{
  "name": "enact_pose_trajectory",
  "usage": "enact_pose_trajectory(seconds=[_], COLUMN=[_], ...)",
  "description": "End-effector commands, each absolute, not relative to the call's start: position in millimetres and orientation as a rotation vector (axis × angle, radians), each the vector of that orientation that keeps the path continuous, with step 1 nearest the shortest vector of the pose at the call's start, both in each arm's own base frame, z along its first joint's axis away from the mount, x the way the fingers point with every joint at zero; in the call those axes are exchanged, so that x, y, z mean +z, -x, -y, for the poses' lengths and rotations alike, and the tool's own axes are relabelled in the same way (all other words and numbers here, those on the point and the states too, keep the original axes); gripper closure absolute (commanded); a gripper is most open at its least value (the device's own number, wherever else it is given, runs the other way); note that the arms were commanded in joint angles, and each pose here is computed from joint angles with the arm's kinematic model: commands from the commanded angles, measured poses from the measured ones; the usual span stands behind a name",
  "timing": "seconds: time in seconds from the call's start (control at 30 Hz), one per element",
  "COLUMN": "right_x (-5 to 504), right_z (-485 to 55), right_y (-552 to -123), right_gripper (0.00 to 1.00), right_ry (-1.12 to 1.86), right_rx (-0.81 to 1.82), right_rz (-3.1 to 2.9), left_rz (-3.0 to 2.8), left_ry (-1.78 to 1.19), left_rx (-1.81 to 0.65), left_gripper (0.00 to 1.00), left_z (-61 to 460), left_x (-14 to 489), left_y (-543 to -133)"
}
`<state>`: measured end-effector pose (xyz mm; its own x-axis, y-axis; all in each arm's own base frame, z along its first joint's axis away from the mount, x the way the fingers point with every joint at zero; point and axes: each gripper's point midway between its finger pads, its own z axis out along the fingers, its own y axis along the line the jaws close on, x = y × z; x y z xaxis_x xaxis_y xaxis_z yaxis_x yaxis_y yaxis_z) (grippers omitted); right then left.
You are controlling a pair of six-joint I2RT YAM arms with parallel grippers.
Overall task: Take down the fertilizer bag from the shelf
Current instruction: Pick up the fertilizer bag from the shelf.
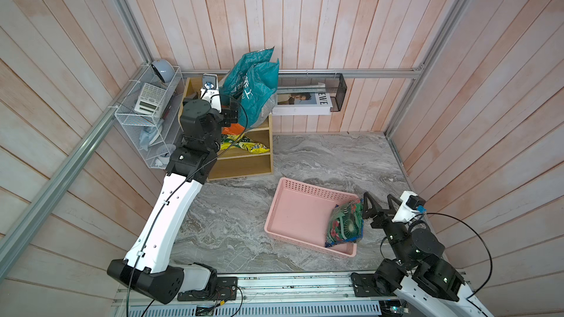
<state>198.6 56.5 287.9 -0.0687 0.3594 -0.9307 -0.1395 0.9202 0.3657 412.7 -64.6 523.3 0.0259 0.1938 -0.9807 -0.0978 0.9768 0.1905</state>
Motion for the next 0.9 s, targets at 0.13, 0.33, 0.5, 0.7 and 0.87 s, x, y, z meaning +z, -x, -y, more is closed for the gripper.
enact_pose_trajectory(seconds=[0.13, 0.33, 0.5, 0.7, 0.87], right_x=[293.7, 294.9, 294.5, 297.0, 299.0], right_z=[-58.5, -64.1, -66.7, -68.0, -70.5], right_y=[-201.0, -206.8, -211.2, -212.0, -214.0], right_gripper=[0.02, 0.02, 0.02, 0.02, 0.02], right_ry=[-0.155, -0.135, -0.124, -0.12, -0.113], right_rx=[0.398, 0.374, 0.345, 0.348, 0.346], right_rz=[-1.556, -1.555, -1.563, -1.547, -1.549], left_rz=[-1.505, -1.496, -1.466, -1.466, -1.499], left_ry=[-0.164, -0.138, -0.062, 0.043, 0.203], left_rx=[0.185, 0.23, 0.236, 0.249, 0.317], left_gripper=[0.0, 0.4, 0.7, 1.0, 1.0], left_z=[84.2, 81.8, 75.9, 58.4, 28.3], left_x=[530.5, 541.6, 557.9, 568.1, 582.2], left_y=[-432.7, -452.5, -461.3, -447.0, -425.3])
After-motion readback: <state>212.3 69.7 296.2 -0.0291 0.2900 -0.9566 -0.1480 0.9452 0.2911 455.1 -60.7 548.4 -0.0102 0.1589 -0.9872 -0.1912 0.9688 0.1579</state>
